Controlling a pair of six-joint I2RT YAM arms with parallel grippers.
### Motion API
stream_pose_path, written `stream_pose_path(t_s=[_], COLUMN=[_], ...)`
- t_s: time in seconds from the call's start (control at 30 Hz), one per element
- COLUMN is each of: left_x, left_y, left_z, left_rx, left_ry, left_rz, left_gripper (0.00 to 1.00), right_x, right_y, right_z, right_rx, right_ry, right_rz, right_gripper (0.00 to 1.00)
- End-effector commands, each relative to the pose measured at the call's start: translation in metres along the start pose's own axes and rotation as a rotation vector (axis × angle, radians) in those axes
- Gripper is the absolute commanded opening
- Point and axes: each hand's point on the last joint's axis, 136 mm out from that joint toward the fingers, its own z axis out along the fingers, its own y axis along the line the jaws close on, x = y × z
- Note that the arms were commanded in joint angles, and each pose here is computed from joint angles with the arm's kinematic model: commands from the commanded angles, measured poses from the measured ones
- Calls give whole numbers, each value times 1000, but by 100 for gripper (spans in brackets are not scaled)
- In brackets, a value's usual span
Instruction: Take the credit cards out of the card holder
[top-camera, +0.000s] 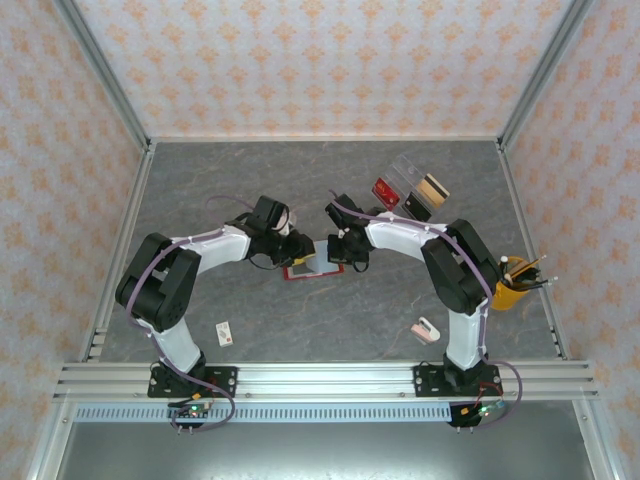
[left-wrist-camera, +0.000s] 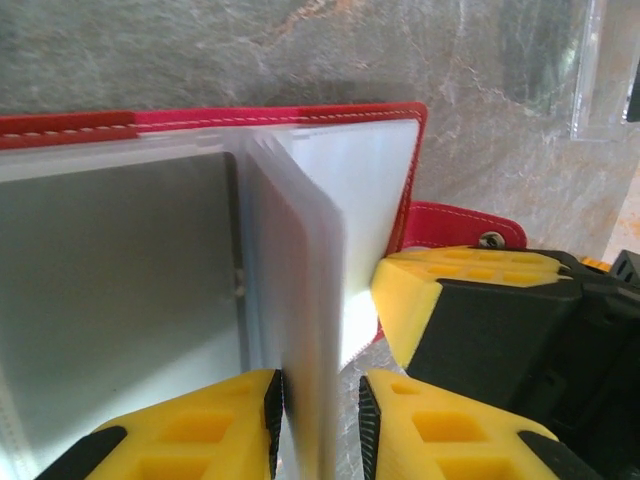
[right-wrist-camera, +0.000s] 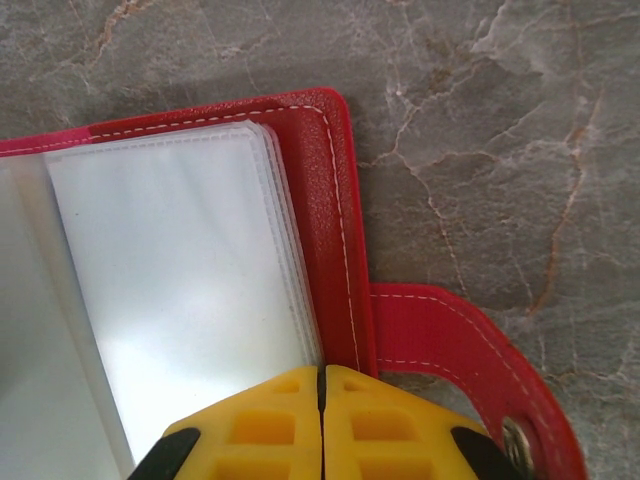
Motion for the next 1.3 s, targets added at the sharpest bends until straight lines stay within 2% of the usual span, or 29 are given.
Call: stream_pose_path(t_s=[0.0, 0.13, 0.37, 0.67, 0.97, 1.17, 1.27], left_x=[0, -1, -1, -4, -10, -14, -15], left_y=[-24, -27, -29, -43, -20, 4, 19], left_z=[-5, -1, 5, -1, 0, -8, -13], left_rx=[72, 74, 88, 122, 28, -94, -162], left_ry=[-8, -5, 5, -7, -44, -89, -105], left_rz=[52, 56, 39, 37, 8, -1, -8], left_gripper=[28, 24, 24, 42, 42, 42, 42], right_x=[3, -2, -8, -15, -19, -15, -14], right_y=[-9, -7, -4, -1, -1, 9, 12], right_z=[6, -4, -18, -36, -49, -47, -39], right_rx=[44, 37, 14, -13, -19, -77, -83], right_ry=[10, -25, -79, -149, -201, -173, -140], right_rz=[22, 21, 24, 30, 21, 7, 13], right_gripper=[7, 7, 7, 9, 11, 23, 26])
